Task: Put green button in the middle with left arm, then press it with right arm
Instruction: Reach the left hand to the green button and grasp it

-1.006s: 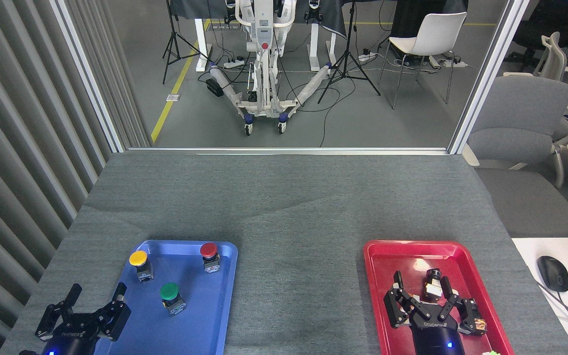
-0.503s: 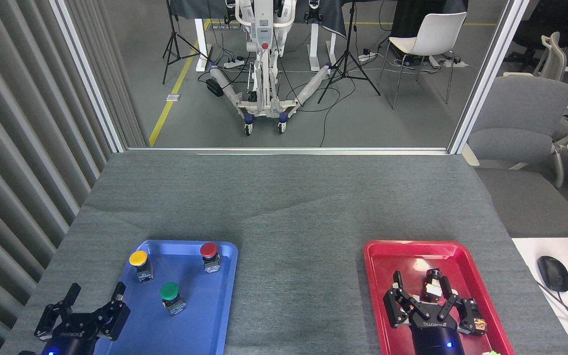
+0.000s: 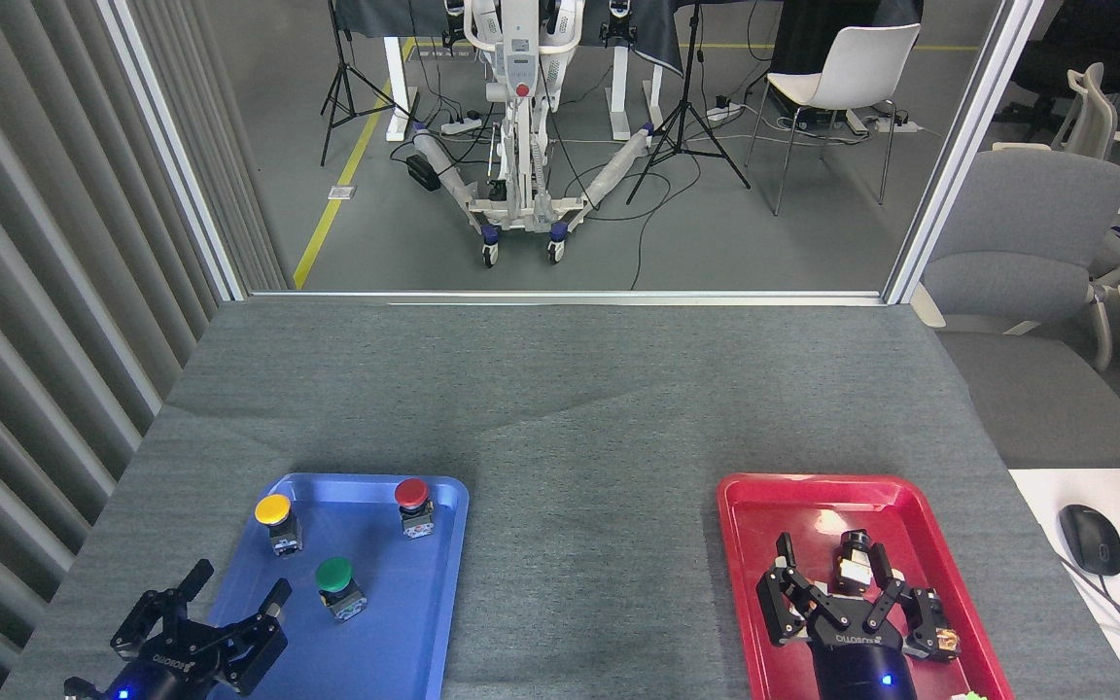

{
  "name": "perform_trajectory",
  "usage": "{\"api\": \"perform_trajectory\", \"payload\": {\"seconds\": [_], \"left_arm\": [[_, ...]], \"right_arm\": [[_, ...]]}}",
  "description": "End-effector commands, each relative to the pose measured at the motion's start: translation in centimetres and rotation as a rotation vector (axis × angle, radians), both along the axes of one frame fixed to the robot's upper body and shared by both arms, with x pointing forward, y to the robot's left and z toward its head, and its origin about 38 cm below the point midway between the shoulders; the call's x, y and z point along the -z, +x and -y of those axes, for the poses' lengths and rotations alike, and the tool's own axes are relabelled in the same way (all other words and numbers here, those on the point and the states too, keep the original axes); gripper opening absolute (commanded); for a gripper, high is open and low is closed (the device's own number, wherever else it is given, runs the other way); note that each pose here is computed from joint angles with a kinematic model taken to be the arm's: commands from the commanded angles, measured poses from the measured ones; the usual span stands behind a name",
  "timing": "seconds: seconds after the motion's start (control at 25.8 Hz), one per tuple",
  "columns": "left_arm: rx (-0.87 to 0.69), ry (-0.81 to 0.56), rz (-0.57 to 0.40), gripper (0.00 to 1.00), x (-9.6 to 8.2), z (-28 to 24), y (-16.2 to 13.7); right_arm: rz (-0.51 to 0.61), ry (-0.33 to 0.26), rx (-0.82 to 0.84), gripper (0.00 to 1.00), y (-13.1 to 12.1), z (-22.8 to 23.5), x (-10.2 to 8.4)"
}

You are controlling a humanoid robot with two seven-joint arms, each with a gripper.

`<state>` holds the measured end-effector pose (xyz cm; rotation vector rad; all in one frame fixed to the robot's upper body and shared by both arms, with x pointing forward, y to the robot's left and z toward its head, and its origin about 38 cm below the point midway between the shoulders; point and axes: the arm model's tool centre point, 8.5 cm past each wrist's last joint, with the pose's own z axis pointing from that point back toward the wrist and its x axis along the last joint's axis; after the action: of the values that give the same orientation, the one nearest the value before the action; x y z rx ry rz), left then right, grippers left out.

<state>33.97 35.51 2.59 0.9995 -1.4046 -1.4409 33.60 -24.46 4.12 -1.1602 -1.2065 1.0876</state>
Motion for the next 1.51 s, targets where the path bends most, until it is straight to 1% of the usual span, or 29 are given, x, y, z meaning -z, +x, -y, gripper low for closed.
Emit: {"api": "perform_trajectory", "payload": {"seconds": [0.0,0.19,0.39,0.46,0.54,0.77,0.89,1.01,1.08,1.12,1.16,1.24,1.35,1.43,1.47], "left_arm": [[0.076,0.044,-0.058,0.99,1.4,1.3,0.1],[0.142,0.037,-0.142,0.99,3.9,3.2,1.1],[0.187,0.045,-0.161,0.99,4.3,4.8,2.4],[0.192,0.042,-0.183,0.99,4.9,5.1,2.9],[0.185,0.041,-0.198,0.99,5.3,5.2,3.5],[0.112,0.053,-0.19,0.98,5.4,4.9,4.1],[0.087,0.051,-0.193,0.79,5.7,5.1,4.2],[0.086,0.048,-0.192,0.57,5.8,5.2,4.1],[0.105,0.054,-0.187,0.24,5.7,5.0,3.7],[0.125,0.055,-0.187,0.11,5.7,5.0,3.6],[0.149,0.052,-0.179,0.0,5.5,4.8,3.5],[0.187,0.052,-0.153,0.0,4.8,3.8,3.3],[0.212,0.04,-0.114,0.0,3.9,4.2,3.5],[0.242,0.042,-0.072,0.0,2.7,5.3,4.1],[0.272,0.043,-0.051,0.0,2.0,6.6,4.5]], "right_arm": [[0.003,0.0,0.0,1.0,0.0,0.0,0.0],[0.003,0.0,0.0,1.0,0.0,0.0,0.0],[0.003,0.0,0.0,1.0,0.0,0.0,0.0],[0.003,0.0,0.0,1.0,0.0,0.0,0.0],[0.003,0.0,0.0,1.0,0.0,0.0,0.0],[0.003,0.0,0.0,1.0,0.0,0.0,0.0],[0.003,0.0,0.0,1.0,0.0,0.0,0.0],[0.003,0.0,0.0,1.0,0.0,0.0,0.0],[0.003,0.0,0.0,1.0,0.0,0.0,0.0],[0.003,0.0,0.0,1.0,0.0,0.0,0.0],[0.003,0.0,0.0,1.0,0.0,0.0,0.0],[0.003,0.0,0.0,1.0,0.0,0.0,0.0],[0.003,0.0,0.0,1.0,0.0,0.0,0.0],[0.003,0.0,0.0,1.0,0.0,0.0,0.0],[0.003,0.0,0.0,1.0,0.0,0.0,0.0]]}}
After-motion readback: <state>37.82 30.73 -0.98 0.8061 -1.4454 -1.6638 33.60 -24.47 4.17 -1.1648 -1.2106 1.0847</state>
